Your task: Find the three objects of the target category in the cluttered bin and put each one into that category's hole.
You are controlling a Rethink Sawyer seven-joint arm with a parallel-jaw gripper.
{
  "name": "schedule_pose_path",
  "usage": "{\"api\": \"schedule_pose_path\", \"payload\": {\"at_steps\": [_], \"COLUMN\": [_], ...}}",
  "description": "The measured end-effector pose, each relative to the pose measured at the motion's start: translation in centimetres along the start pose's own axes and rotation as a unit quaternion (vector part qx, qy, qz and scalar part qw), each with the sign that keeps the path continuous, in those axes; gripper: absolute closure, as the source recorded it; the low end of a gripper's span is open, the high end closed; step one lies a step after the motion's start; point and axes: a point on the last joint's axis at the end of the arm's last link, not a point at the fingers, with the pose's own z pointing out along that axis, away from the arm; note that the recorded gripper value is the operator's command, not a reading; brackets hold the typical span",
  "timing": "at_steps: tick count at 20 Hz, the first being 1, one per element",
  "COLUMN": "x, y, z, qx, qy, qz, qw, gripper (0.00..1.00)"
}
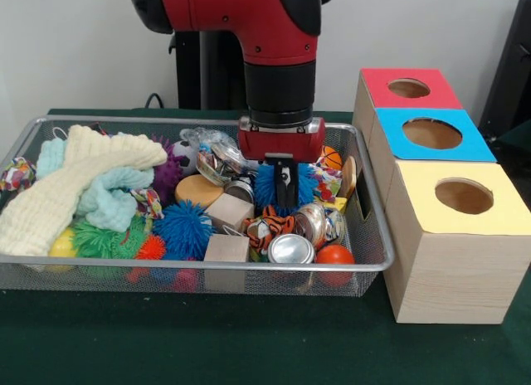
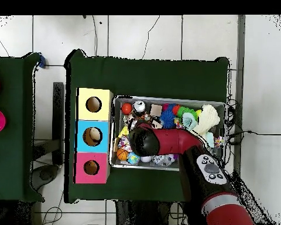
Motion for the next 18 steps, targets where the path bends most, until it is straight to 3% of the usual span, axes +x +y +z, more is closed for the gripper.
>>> {"api": "schedule_pose_path", "payload": {"at_steps": [11, 12, 18], "x": [0.3, 0.3, 0.1], "y": [-2.8, -3.1, -3.3], "z": [1.9, 2.0, 2.2], "qx": [-0.004, -0.005, -0.007], "qy": [0.0, -0.001, -0.008], "qz": [-0.005, -0.007, -0.011], "qw": [1.0, 1.0, 0.9999], "gripper": [1.0, 0.0, 0.0]}}
